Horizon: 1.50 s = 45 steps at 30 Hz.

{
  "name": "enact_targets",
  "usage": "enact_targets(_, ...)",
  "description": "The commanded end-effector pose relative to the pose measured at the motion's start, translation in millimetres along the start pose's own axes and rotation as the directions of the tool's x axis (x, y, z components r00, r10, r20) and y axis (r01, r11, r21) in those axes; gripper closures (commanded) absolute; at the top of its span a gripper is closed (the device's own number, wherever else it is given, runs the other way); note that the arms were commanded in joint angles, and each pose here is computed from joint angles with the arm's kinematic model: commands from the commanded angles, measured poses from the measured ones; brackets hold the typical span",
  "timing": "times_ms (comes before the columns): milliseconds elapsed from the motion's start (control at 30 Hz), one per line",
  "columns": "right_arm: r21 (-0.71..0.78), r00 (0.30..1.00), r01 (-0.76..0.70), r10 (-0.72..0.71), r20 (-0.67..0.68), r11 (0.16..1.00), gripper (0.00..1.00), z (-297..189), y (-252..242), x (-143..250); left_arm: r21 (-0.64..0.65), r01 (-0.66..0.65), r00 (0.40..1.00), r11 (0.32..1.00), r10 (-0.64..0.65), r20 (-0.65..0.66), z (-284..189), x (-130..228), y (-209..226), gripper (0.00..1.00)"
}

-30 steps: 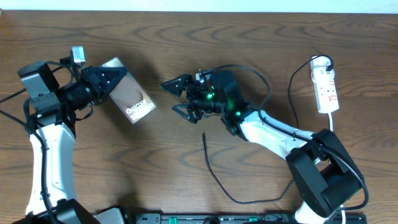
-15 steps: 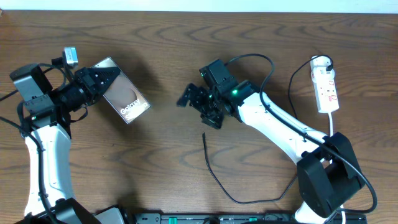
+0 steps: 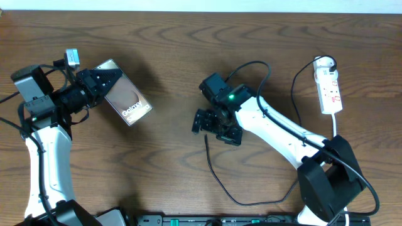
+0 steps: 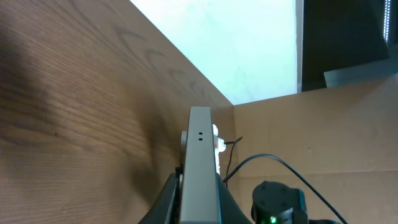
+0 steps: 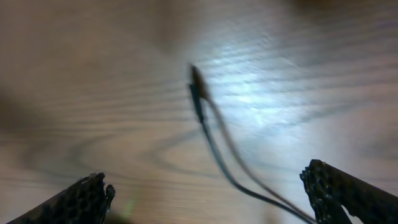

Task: Plug charger to phone and switch on socket

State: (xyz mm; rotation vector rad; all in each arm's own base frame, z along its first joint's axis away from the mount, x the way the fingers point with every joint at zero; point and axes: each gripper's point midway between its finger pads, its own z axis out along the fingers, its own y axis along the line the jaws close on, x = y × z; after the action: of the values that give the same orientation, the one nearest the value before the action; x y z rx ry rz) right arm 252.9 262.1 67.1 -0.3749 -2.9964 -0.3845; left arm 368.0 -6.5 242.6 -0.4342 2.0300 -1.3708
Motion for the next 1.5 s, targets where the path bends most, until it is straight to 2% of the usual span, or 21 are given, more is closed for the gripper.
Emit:
enact_targets(0,0.041,0.985,0.163,-0.165,0.058,0.986,0.01,-4,4,0,0.031,-0.006,1.0,0.999,0.006,-0.019,-1,4,-5,0.93)
enact_targets(67,0.014,0.962,0.257,-0.258,0.094,0.966,0.01,-3,18,-3,0.031,-0.002,1.0,1.0,0.003,-0.021,-1,4,-5,0.92)
enact_targets(233,-0.076,0.946,0.313,-0.304,0.113,0.947,0.01,-4,41,-2,0.03,0.001,1.0,1.0,0.0,-0.022,-1,4,-4,0.92)
enact_targets(567,0.043,0.968,0.25,-0.25,-0.008,0.967,0.01,7,6,11,0.03,-0.014,1.0,0.999,0.015,-0.021,-1,4,-4,0.92)
enact_targets(767,0.159,0.958,0.28,-0.265,-0.11,0.947,0.01,19,-2,9,0.03,-0.014,1.0,0.999,0.014,-0.021,-1,4,-4,0.92)
enact_targets(1200,0.184,0.954,0.288,-0.266,-0.137,0.94,0.01,61,5,-3,0.03,-0.013,1.0,0.999,0.014,-0.021,-1,4,-4,0.92)
enact_targets(1467,0.198,0.956,0.278,-0.252,-0.149,0.94,0.06,71,2,-4,0.03,-0.014,1.0,0.999,0.014,-0.021,-1,4,-4,0.92)
